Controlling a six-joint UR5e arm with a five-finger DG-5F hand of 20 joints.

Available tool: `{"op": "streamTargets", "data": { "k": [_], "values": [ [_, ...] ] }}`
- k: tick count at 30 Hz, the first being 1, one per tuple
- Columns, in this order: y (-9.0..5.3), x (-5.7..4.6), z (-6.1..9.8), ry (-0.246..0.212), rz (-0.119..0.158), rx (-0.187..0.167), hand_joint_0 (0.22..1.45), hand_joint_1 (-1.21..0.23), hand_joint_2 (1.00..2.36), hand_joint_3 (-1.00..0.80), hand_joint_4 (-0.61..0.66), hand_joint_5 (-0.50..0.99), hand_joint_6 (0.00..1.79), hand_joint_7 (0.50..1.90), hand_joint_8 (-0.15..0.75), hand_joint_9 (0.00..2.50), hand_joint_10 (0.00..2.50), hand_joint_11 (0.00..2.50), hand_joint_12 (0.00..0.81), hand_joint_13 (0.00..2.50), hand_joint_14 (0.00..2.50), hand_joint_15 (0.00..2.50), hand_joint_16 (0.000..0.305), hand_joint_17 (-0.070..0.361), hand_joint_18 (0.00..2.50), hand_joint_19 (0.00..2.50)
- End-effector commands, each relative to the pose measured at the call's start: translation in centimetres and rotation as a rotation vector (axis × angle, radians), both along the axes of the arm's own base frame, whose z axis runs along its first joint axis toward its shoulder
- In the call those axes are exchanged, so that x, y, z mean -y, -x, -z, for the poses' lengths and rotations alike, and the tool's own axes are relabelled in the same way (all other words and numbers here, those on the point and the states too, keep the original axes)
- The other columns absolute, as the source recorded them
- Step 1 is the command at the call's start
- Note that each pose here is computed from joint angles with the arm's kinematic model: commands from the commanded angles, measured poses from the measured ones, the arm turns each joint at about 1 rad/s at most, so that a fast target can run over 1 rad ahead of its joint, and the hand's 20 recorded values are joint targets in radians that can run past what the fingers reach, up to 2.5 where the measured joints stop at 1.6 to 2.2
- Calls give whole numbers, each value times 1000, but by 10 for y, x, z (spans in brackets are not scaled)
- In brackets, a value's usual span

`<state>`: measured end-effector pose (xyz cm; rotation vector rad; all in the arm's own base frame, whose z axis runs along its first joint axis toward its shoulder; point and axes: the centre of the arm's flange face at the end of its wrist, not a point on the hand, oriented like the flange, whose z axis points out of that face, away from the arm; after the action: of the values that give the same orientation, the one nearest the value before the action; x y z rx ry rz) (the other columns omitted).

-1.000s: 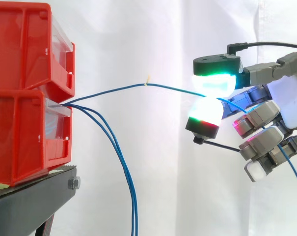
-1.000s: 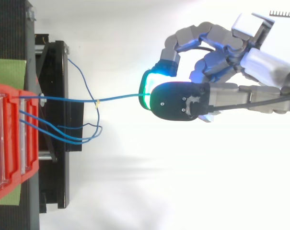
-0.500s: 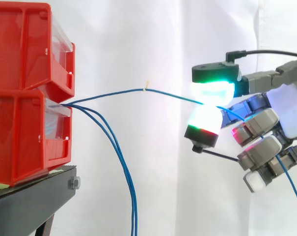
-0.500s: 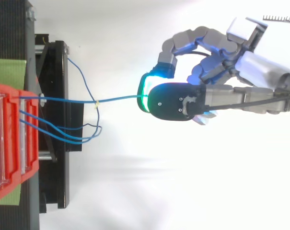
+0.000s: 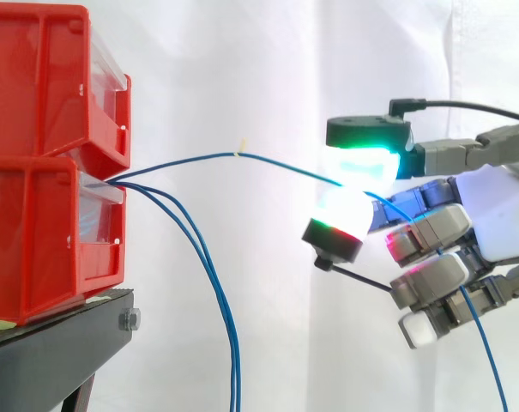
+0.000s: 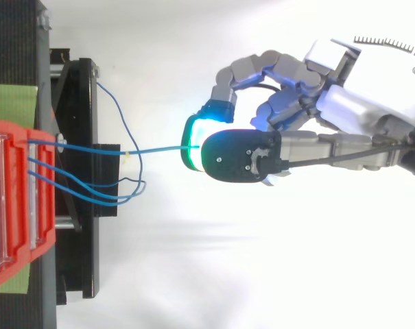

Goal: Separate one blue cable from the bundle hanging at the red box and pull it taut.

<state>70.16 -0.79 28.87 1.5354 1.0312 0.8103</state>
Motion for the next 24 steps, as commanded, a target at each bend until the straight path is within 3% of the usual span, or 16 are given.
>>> {"op": "streamTargets", "data": {
  "k": [1, 7, 24],
  "values": [
    [-6, -2, -3, -1, -5, 47, 666, -724, 1026, -20, -270, -183, 946, 1195, 209, 993, 709, 1576, 316, 1135, 29, 1675, 46, 103, 704, 803],
    [-9, -3, -5, -5, -4, 75, 667, -724, 1026, -24, -263, -183, 946, 1195, 208, 995, 708, 1576, 315, 1137, 35, 1668, 46, 103, 706, 804],
    [-9, -2, -5, -4, -1, 75, 666, -719, 1026, -71, -239, -192, 945, 1162, 207, 994, 719, 1567, 312, 1141, 22, 1674, 46, 103, 711, 802]
  ]
}}
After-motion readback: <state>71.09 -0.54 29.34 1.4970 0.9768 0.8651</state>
